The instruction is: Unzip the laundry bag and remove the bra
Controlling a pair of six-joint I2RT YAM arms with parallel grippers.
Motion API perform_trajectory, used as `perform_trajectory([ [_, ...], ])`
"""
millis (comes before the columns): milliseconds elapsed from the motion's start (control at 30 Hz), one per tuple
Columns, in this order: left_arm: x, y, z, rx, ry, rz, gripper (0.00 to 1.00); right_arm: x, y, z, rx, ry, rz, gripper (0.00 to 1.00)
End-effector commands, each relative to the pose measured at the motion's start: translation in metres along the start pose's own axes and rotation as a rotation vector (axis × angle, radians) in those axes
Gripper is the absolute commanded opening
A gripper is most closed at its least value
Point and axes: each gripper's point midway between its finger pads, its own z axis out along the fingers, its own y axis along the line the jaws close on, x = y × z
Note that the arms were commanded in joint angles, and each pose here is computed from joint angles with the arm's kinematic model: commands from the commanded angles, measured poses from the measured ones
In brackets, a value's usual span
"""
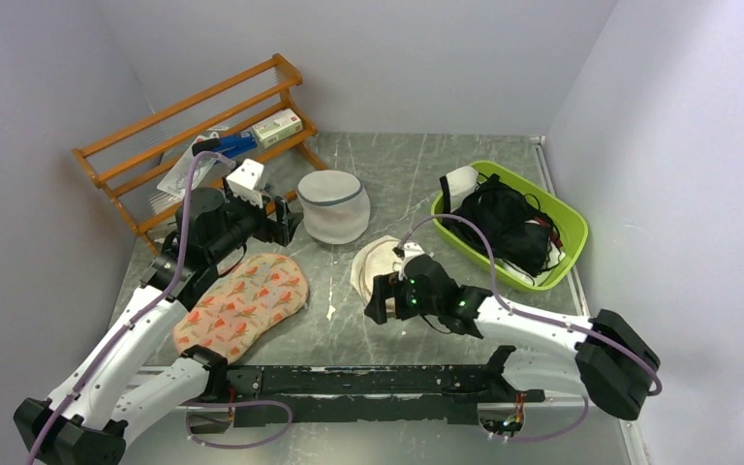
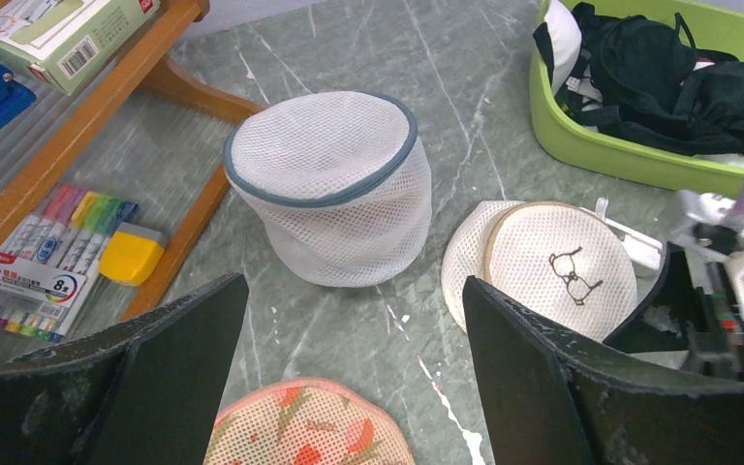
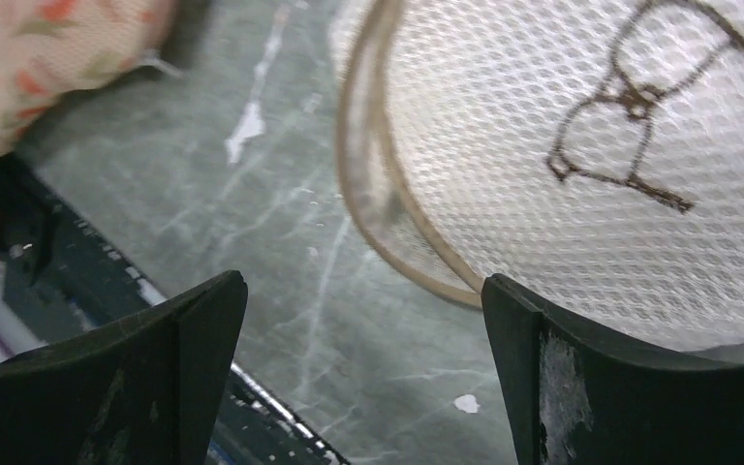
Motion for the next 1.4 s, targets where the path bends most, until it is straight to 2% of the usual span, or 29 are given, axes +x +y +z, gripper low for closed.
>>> perform_trajectory([
  [0, -0.019, 0.001, -0.006, -0.016, -0.061, 0.021, 0.94, 0.001, -0.021, 0.015, 0.121, -0.024, 0.105, 0.92],
  [133, -0.014, 0.004, -0.002, -0.026, -0.049, 0.023, 0.93, -0.025, -0.034, 0.042, 0.178, -0.094, 0.071, 0.92],
  [300, -0.007, 0.003, 0.005, -0.017, 0.009, 0.021, 0.94, -0.062, -0.058, 0.088, 0.244, -0.091, 0.066, 0.92],
  [400, -0.001, 0.007, 0.007, -0.033, 0.003, 0.022, 0.94, -0.094, -0.074, 0.110, 0.285, -0.115, 0.050, 0.92],
  [533, 0.010, 0.011, 0.015, -0.048, 0.045, 0.027, 0.93, -0.143, -0.083, 0.113, 0.312, -0.183, 0.068, 0.92],
  [633, 0.019, 0.005, 0.025, -0.008, 0.088, 0.014, 0.94, -0.157, -0.073, 0.102, 0.271, -0.226, 0.038, 0.93],
  [800, 0.027, 0.008, 0.033, -0.016, 0.118, 0.017, 0.94, -0.130, -0.032, 0.081, 0.069, -0.210, -0.082, 0.93],
  [1033, 0.024, 0.014, 0.030, -0.058, 0.108, 0.015, 0.94, -0.060, 0.040, 0.073, -0.071, -0.140, -0.241, 0.92],
  [1200, 0.016, 0.017, 0.022, -0.084, 0.066, 0.011, 0.94, -0.025, 0.078, 0.079, -0.204, -0.103, -0.222, 0.90],
  [1367, 0.013, 0.017, 0.020, -0.081, 0.061, 0.012, 0.94, -0.006, 0.094, 0.088, -0.281, -0.079, -0.239, 0.87],
])
